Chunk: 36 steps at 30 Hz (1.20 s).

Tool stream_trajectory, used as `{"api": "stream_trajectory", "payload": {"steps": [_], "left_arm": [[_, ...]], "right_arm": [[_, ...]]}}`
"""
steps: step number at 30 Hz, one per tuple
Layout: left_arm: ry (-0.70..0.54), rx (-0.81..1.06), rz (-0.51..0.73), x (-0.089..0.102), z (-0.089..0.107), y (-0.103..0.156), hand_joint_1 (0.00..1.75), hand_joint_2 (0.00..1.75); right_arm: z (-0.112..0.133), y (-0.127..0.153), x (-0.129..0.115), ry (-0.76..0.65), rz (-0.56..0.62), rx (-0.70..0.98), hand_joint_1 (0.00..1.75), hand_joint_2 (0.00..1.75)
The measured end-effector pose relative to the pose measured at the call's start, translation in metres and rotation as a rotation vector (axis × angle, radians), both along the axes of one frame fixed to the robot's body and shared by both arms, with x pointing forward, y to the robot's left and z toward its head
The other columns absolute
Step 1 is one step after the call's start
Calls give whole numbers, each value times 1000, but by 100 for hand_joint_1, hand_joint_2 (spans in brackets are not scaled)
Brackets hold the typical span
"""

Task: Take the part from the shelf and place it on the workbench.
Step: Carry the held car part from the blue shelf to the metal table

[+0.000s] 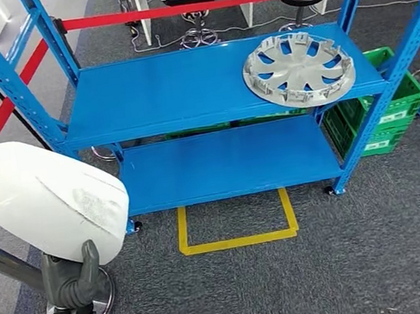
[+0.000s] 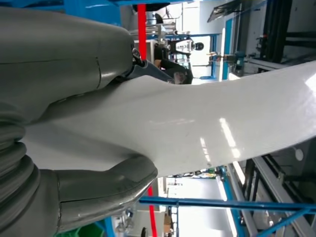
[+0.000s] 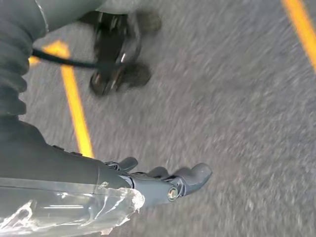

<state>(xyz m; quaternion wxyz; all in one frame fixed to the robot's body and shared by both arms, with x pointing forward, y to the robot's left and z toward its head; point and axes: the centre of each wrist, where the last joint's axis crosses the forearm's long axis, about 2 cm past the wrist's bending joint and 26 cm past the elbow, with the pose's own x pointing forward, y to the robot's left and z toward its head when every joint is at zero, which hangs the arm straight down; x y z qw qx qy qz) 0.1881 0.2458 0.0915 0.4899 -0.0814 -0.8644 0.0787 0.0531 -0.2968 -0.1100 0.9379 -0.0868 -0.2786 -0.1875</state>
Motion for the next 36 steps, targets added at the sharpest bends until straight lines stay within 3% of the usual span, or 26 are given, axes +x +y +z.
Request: {"api": "stream_trajectory", "payload": {"steps": [7,14,23,32,36], "left_arm": [[24,41,94,-1,-1,-1,175,175],[61,75,115,-10,-6,-1,175,175],[155,203,180,-12,-17,-7,175,175],[280,178,206,-16,-22,-7,175,175],[267,212,266,-17,-25,-10,175,175]], "right_arm": [[0,8,-3,151,14,-44,0,175],[-1,12,-9,101,-15,54,0,175],[0,11,-8,85,31,-107,0,175],[0,9,-11,134,-75,-166,0,175],[-1,8,-19,192,-133,-173,0,175]]}}
